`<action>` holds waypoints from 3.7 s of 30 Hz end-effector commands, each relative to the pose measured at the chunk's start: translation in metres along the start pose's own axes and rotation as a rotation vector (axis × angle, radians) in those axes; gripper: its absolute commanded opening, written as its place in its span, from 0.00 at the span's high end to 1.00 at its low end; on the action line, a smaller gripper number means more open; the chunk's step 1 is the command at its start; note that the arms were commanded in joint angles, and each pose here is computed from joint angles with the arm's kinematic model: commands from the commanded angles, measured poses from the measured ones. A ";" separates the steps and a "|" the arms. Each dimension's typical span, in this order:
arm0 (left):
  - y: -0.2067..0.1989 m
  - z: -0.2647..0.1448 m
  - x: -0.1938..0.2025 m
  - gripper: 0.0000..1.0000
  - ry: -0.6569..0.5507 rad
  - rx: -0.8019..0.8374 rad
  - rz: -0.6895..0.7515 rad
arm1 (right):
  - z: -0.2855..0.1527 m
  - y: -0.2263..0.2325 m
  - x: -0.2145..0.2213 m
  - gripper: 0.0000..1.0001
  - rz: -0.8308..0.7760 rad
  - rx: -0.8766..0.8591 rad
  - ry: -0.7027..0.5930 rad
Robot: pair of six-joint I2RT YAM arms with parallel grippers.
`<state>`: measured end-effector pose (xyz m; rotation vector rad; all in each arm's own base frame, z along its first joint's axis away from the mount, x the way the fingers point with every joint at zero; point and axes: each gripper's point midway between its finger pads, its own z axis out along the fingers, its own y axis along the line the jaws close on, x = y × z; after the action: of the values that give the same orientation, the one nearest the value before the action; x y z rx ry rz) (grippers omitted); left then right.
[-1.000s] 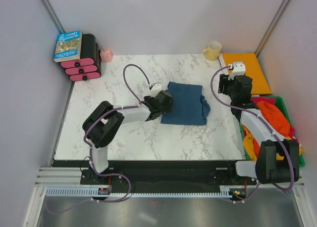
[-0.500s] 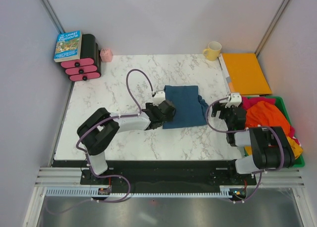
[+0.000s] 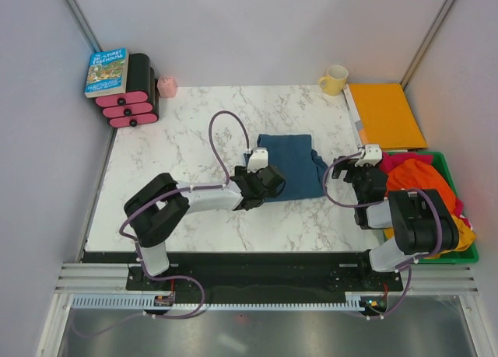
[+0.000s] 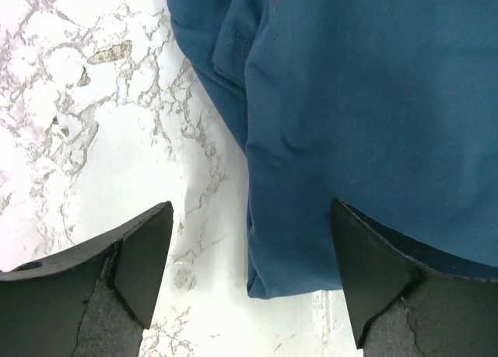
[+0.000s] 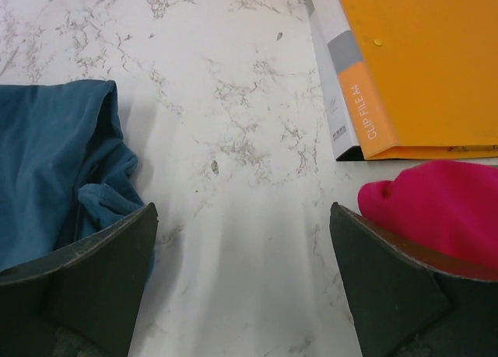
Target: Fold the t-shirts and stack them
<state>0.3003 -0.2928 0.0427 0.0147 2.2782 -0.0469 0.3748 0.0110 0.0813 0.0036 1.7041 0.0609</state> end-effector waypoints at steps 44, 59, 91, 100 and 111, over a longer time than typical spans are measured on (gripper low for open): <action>0.087 -0.117 -0.004 0.08 -0.075 0.114 -0.167 | 0.004 0.003 -0.012 0.02 0.001 -0.018 -0.036; 0.150 -0.123 -0.042 0.30 -0.138 -0.693 0.266 | 0.004 0.003 -0.011 0.02 -0.001 -0.021 -0.034; 0.249 -0.127 -0.107 0.00 -0.528 -0.838 -0.272 | 0.004 0.003 -0.012 0.02 0.001 -0.020 -0.036; 0.162 -0.143 -0.121 0.00 -0.271 -0.307 -0.587 | 0.004 0.003 -0.011 0.02 0.001 -0.020 -0.034; 0.116 -0.097 -0.154 0.00 -0.356 -0.011 -0.147 | 0.004 0.003 -0.012 0.02 0.001 -0.018 -0.036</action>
<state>0.2939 -0.1717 0.1898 -0.4850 2.0239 -0.2210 0.3741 0.0116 0.0783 -0.0003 1.7174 0.0636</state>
